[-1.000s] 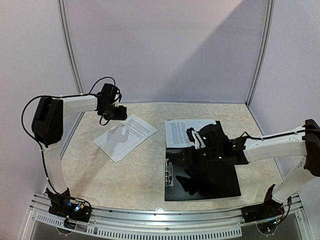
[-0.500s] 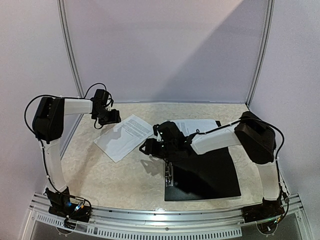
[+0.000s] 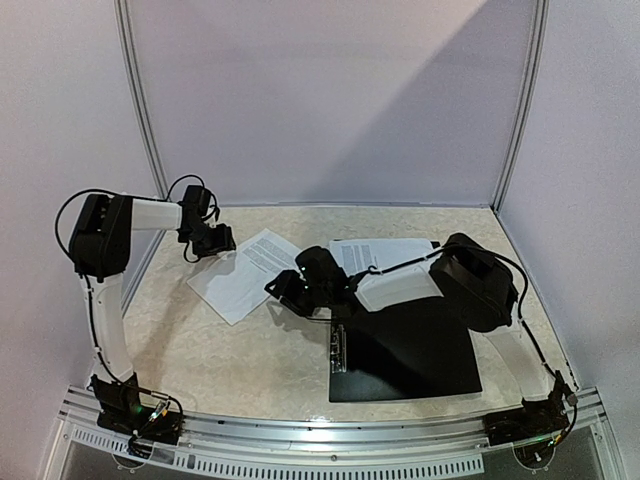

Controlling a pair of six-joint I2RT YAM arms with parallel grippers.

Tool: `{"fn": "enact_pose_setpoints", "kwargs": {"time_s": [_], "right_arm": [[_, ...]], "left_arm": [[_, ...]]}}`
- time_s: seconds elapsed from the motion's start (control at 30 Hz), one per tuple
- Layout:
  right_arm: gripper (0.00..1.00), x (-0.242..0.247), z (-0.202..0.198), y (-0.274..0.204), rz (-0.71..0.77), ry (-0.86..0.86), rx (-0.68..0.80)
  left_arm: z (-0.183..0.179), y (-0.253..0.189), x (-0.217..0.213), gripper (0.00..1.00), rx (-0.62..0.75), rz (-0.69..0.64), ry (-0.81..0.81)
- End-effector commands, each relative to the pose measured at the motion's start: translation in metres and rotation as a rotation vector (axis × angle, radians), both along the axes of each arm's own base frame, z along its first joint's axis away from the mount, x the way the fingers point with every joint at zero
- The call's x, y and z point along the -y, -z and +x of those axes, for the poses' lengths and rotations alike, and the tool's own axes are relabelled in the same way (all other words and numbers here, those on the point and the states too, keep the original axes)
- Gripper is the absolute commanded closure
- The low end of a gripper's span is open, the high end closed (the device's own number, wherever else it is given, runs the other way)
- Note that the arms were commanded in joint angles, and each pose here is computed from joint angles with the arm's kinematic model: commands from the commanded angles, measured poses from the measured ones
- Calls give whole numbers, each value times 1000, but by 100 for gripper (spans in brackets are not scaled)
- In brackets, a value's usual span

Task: Put the files into the folder
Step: Pick up the file from the center of the board, then pass from the right arm to the left

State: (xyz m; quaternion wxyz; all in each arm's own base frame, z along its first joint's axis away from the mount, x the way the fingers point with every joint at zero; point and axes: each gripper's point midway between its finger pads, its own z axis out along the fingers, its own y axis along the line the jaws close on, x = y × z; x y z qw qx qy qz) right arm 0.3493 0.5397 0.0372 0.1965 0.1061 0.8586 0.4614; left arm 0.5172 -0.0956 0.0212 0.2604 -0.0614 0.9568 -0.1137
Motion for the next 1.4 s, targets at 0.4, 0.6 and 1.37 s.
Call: {"fn": "enact_pose_setpoints", "kwargs": {"time_s": [0.4, 0.6, 1.37], "right_arm": [[45, -19, 22, 37, 167, 15, 9], [50, -30, 29, 9, 226, -45, 90], [100, 34, -121, -100, -296, -849, 506]], "left_arm": [[-117, 58, -1, 40, -320, 21, -13], [-145, 59, 7, 43, -343, -32, 11], [-188, -350, 0, 22, 1065, -65, 55]]}}
